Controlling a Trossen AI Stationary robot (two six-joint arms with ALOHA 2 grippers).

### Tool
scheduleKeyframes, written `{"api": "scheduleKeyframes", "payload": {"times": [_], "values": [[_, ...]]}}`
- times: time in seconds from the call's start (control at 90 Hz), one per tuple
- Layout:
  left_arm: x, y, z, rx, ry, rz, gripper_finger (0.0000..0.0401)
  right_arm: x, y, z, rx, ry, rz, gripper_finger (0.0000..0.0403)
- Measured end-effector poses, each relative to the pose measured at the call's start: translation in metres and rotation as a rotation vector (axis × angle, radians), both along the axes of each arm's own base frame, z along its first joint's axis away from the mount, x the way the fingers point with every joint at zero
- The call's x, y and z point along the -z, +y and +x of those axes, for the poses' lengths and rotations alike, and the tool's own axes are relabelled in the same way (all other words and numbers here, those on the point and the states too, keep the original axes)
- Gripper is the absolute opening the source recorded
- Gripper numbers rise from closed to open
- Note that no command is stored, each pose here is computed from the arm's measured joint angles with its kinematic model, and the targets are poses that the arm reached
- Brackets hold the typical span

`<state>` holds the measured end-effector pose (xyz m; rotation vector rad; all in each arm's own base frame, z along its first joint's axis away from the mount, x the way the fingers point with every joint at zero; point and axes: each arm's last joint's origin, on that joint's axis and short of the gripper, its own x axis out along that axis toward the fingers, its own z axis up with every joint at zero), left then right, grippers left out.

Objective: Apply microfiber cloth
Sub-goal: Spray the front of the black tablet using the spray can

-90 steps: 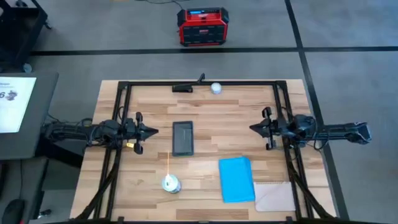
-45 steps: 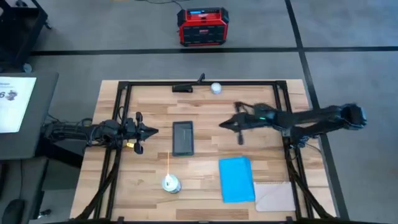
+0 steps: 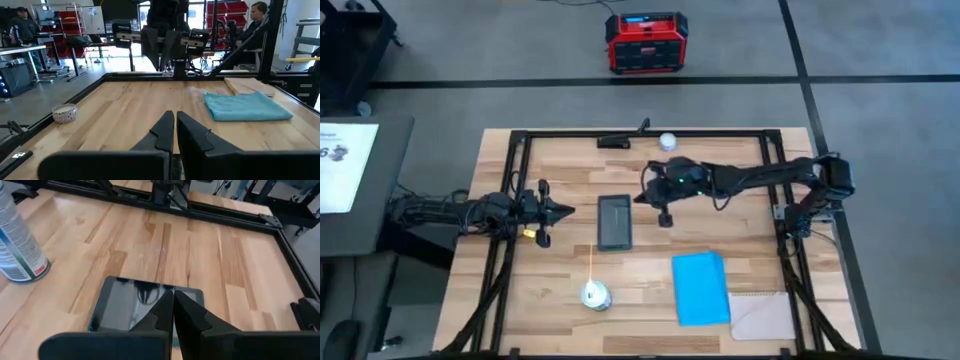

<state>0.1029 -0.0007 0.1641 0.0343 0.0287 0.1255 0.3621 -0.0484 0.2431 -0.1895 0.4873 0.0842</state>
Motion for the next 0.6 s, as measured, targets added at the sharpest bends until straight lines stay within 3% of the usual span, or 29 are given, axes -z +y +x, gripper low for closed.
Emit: {"api": "scheduleKeyframes", "payload": {"times": [0.6], "values": [[0.000,0.000,0.000,0.001,0.002,0.043,0.0000,0.005,0.001,0.038,-0.022,0.058,-0.009,0.0000]]}}
